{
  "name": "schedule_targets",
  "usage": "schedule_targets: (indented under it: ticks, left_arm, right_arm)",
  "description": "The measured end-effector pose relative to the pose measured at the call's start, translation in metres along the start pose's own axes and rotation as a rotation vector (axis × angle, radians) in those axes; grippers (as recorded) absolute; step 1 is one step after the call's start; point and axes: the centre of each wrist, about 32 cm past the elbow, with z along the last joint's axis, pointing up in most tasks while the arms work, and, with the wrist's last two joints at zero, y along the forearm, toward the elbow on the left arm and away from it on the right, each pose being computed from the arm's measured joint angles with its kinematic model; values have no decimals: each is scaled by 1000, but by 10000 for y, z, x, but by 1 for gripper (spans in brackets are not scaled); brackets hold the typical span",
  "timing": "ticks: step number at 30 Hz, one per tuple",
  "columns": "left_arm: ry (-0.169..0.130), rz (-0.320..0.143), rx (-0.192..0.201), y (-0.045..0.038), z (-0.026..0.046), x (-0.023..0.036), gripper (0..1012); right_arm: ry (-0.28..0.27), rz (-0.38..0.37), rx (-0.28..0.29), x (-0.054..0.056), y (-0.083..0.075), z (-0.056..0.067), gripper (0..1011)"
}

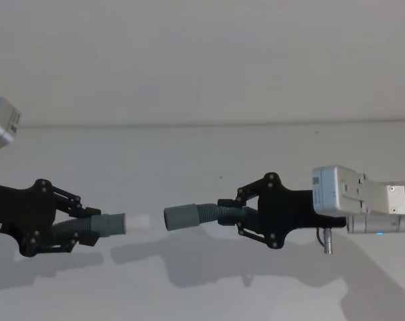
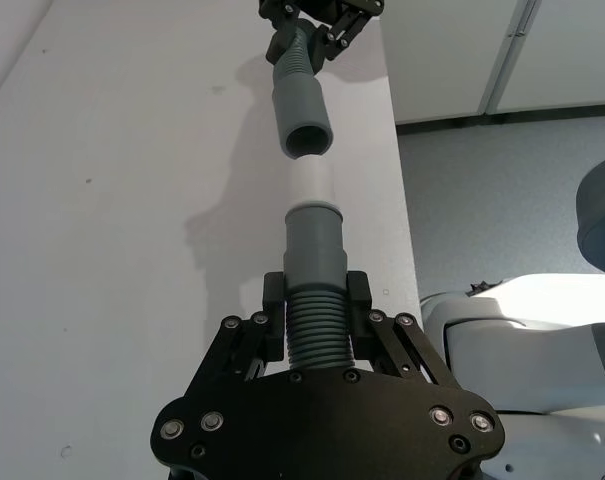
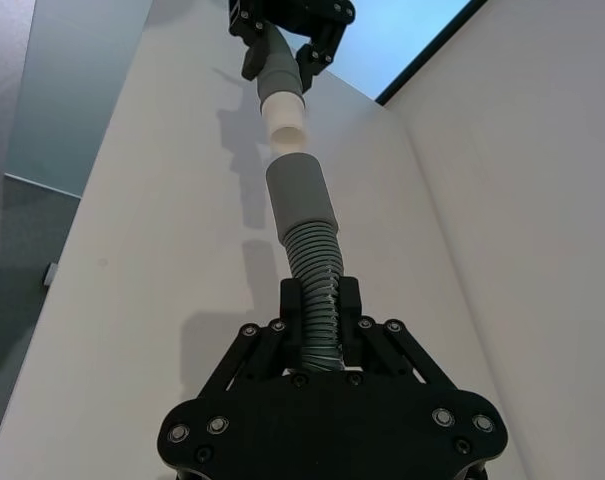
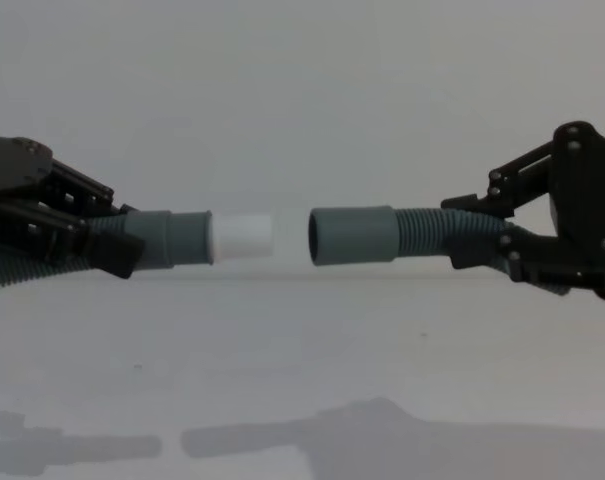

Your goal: Use both hands to pick up one end of the pipe from the table, align the ends, and insert them.

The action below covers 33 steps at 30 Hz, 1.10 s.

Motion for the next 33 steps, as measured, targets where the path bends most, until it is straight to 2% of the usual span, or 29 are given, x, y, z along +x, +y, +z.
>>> schedule_targets:
  ticks: [10, 33]
  left_arm:
    - [0, 0, 0, 0, 0, 0, 325]
    - [0, 0, 0, 0, 0, 0, 325]
  right_arm:
    - [10, -3, 6, -30, 13, 24, 186]
    - [50, -10, 34, -121, 153, 87, 188]
